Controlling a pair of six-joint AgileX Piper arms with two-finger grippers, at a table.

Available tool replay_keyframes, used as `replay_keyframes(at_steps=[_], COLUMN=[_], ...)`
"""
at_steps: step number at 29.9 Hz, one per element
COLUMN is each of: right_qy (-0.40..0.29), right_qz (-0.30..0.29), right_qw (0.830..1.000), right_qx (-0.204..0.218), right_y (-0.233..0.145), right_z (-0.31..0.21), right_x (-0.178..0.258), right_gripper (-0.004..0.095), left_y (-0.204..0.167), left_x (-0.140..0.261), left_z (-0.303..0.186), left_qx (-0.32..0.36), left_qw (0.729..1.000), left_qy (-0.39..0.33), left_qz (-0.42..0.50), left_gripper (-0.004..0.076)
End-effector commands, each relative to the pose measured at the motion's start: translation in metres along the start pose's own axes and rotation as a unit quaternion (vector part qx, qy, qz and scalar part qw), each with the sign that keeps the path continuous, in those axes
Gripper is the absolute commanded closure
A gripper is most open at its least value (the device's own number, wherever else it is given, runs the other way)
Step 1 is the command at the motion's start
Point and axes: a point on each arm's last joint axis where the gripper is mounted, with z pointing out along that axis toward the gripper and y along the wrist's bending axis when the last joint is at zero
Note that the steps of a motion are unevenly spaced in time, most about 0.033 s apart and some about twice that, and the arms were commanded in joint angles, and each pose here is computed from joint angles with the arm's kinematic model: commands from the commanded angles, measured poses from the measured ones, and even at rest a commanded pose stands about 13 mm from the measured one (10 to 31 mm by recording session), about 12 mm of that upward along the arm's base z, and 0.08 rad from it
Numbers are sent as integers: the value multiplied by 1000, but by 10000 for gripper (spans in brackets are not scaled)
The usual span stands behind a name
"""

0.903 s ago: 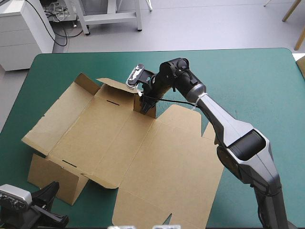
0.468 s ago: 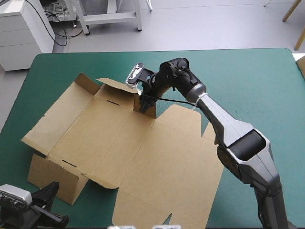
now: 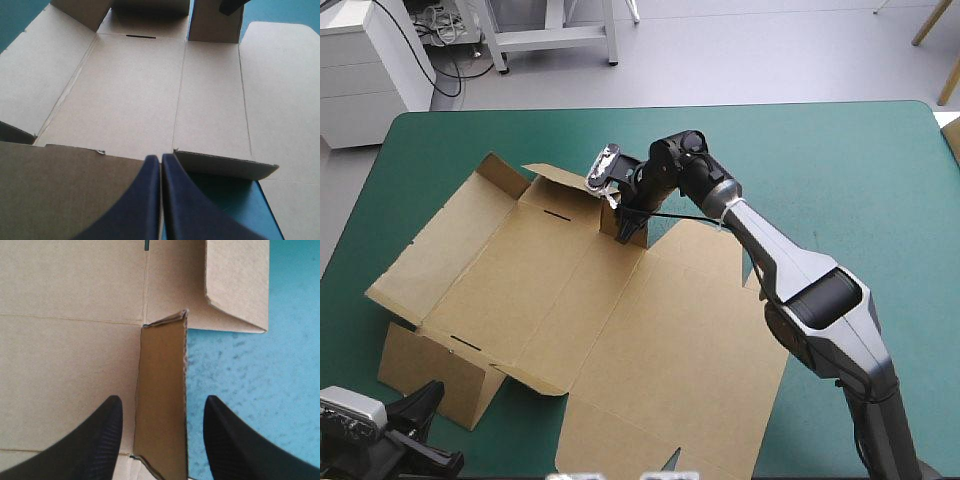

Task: Fold the box

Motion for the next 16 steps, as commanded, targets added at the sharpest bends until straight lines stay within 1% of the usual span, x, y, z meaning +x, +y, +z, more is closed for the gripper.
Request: replay_keyframes(at_steps=[1, 9, 11, 16], right_qy=[-59, -63, -62, -57], right_qz=[-15, -19, -15, -15], right_qw=[997, 997, 997, 998], right_qx=[37, 36, 37, 35], right_y=[-2, 3, 3, 3], right_z=[-35, -18, -18, -17], right_x=[-19, -23, -23, -22], right_gripper=[442, 449, 496, 670], left_y=[0, 0, 0, 0], left_x=[-13, -13, -13, -13], left_z=[-3, -3, -3, -3], left_qx=[2, 2, 2, 2], left_qw=[999, 999, 999, 999], left_qy=[-40, -40, -40, -40], left_qz=[-2, -2, -2, 0], left_gripper=[731, 731, 731, 731])
